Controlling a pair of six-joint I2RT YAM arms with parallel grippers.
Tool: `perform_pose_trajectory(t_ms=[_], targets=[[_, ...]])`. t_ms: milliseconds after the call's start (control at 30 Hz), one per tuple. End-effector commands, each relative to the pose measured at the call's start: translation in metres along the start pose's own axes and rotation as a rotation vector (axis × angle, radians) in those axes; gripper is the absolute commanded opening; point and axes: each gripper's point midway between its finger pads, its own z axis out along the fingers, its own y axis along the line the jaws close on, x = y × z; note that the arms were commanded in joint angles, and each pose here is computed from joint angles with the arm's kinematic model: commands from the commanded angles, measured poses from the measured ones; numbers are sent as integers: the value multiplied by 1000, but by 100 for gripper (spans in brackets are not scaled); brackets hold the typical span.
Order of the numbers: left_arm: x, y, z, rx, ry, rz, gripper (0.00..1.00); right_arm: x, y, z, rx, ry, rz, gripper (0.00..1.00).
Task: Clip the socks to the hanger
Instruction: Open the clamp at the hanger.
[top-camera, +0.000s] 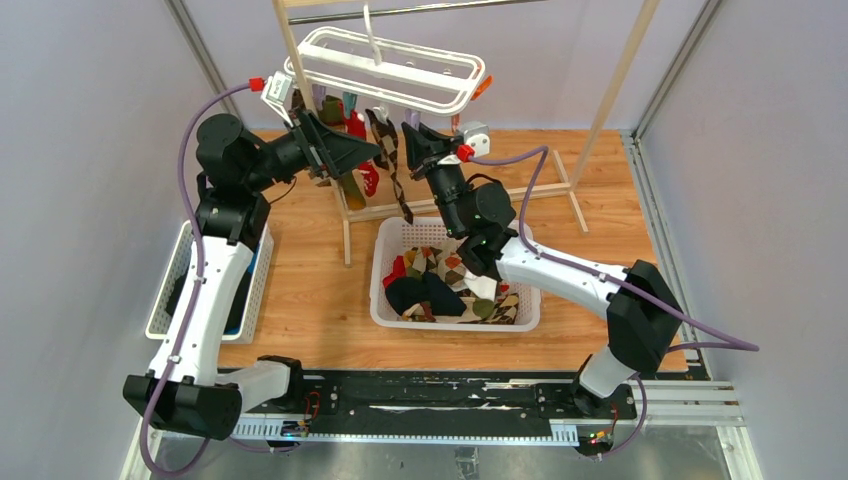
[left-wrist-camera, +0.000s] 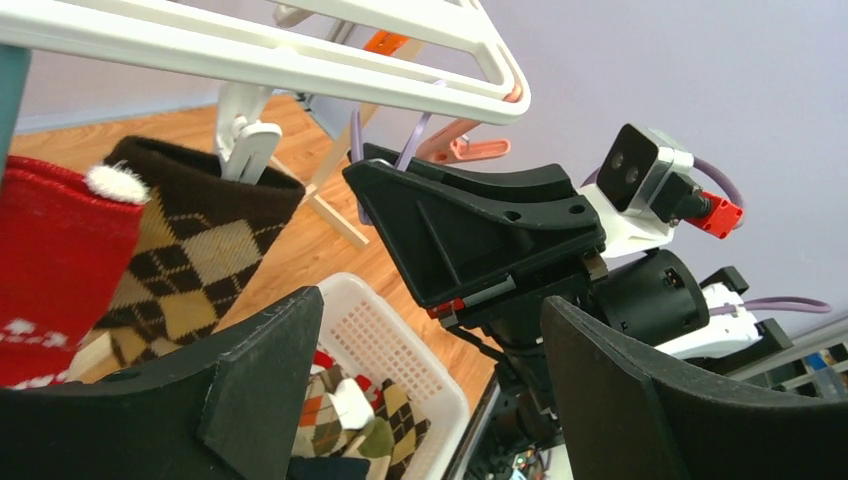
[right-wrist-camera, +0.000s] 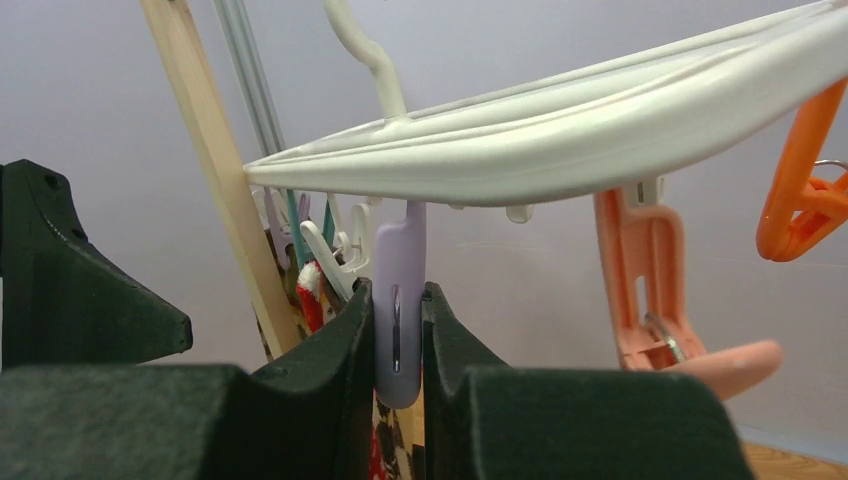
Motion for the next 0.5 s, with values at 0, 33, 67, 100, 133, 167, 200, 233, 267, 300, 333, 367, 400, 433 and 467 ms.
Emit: perform_pose_trajectory(t_ms=[0, 33, 67, 100, 133, 167, 200, 233, 267, 300, 333, 367, 400, 433, 467], targets=[[0, 1, 1, 5, -13, 36, 85, -7, 11, 1, -66, 14, 53, 0], [-3, 1, 5, 13, -20, 31, 86, -6, 12, 0, -69, 19, 56, 0], [-5, 2, 9, 18, -15, 21, 86, -5, 13, 1, -73, 22, 61, 0], [-6, 1, 13, 26, -11, 20, 87, -5, 15, 2, -79, 24, 64, 0], [-8, 0, 17, 31, -11, 22, 88, -5, 17, 2, -84, 26, 68, 0], [-9, -2, 22, 37, -11, 28, 89, -4, 18, 3, -88, 30, 71, 0], [-12, -4, 24, 38, -16, 36, 89, -4, 20, 5, -92, 29, 75, 0], [-14, -5, 28, 42, -18, 39, 89, -4, 22, 5, -97, 30, 78, 0], [-16, -5, 31, 45, -16, 40, 89, -4, 23, 6, -100, 31, 78, 0], [-16, -2, 36, 44, -10, 39, 89, -4, 24, 6, -104, 31, 77, 0], [-16, -1, 39, 42, -5, 46, 89, -3, 26, 6, -109, 31, 76, 0], [-16, 1, 42, 39, 2, 51, 88, -4, 27, 6, -111, 29, 76, 0], [-17, 3, 45, 35, 3, 57, 87, -4, 27, 6, -113, 29, 74, 0], [-18, 6, 48, 30, 5, 57, 86, -4, 28, 6, -116, 28, 71, 0], [-19, 8, 51, 25, 4, 59, 85, -4, 28, 5, -117, 27, 68, 0]])
